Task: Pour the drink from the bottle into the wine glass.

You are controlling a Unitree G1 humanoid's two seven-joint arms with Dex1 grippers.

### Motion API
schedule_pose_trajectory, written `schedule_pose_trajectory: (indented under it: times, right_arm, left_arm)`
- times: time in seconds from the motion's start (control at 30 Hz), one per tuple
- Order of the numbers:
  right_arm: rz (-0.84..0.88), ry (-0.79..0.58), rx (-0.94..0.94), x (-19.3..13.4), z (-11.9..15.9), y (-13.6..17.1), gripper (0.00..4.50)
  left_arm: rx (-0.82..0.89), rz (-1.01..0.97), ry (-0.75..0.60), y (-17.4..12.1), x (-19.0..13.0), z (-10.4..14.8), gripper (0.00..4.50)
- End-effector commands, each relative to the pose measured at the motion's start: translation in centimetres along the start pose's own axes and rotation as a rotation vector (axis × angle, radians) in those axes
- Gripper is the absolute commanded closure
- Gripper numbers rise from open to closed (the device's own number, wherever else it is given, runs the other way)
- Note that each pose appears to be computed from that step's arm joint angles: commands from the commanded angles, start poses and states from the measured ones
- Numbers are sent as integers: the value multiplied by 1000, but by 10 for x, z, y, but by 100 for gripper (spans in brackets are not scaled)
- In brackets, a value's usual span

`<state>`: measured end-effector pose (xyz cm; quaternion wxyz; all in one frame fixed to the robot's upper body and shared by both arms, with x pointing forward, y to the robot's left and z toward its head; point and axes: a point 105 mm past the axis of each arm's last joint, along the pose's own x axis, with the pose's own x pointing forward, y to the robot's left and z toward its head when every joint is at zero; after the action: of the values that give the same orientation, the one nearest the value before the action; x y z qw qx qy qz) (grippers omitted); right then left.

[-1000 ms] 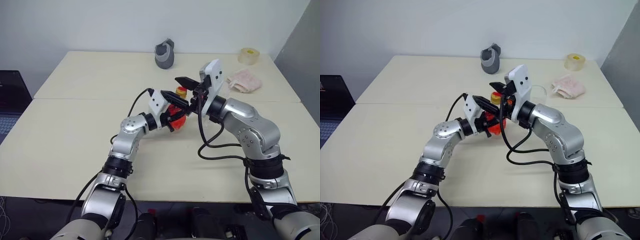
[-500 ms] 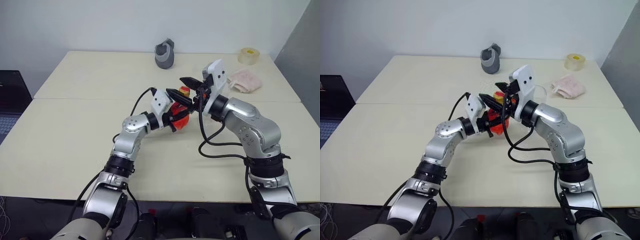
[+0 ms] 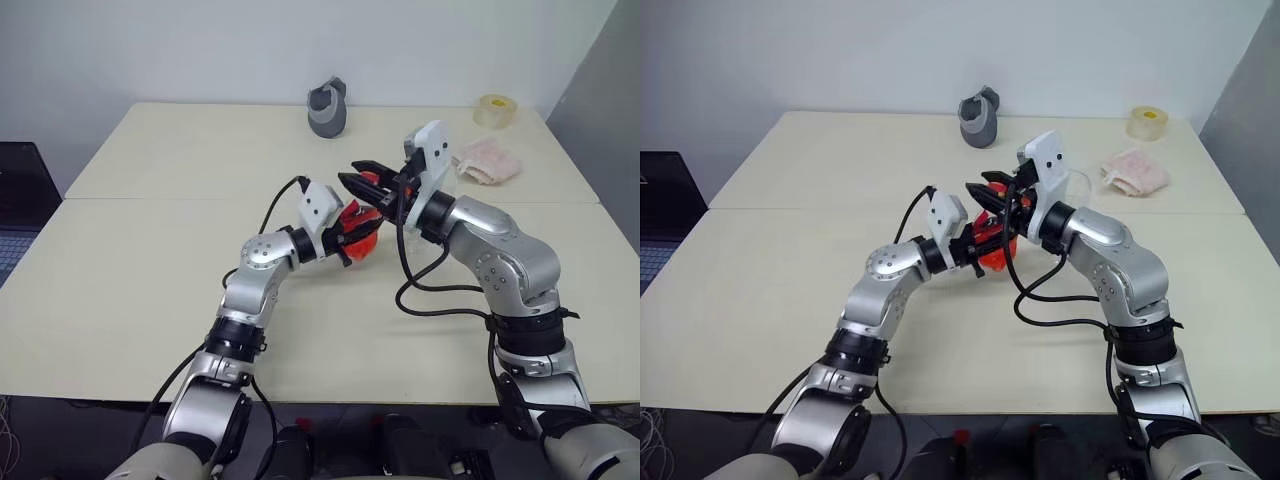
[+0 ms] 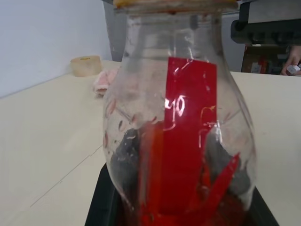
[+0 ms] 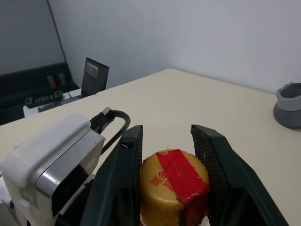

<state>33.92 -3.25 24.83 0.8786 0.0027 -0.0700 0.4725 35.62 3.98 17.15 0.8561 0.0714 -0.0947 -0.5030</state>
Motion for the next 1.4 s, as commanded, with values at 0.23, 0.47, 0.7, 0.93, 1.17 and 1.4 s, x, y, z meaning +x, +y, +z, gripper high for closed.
schedule_pose_trajectory:
  times: [0.23, 0.47, 0.7, 0.93, 1.17, 1.4]
  right_arm:
    - [614, -63, -54, -10, 29, 77, 321]
    - [667, -40, -63, -9, 27, 76, 321]
    - [589, -18, -67, -30, 31, 63, 82]
    - [329, -13, -115, -38, 29, 43, 48]
    - [169, -45, -161, -13, 35, 33, 48]
    - [136, -87, -111, 4, 41, 31, 48]
  left_arm:
    - [16, -215, -70, -42, -36, 30, 346]
    - [-2, -214, -52, -47, -44, 29, 346]
    - [-5, -101, -12, -25, -53, 20, 346]
    - [13, -14, -17, -6, -53, 20, 346]
    - [38, -9, -46, 5, -36, 23, 346]
    - [53, -16, -61, 9, -26, 25, 346]
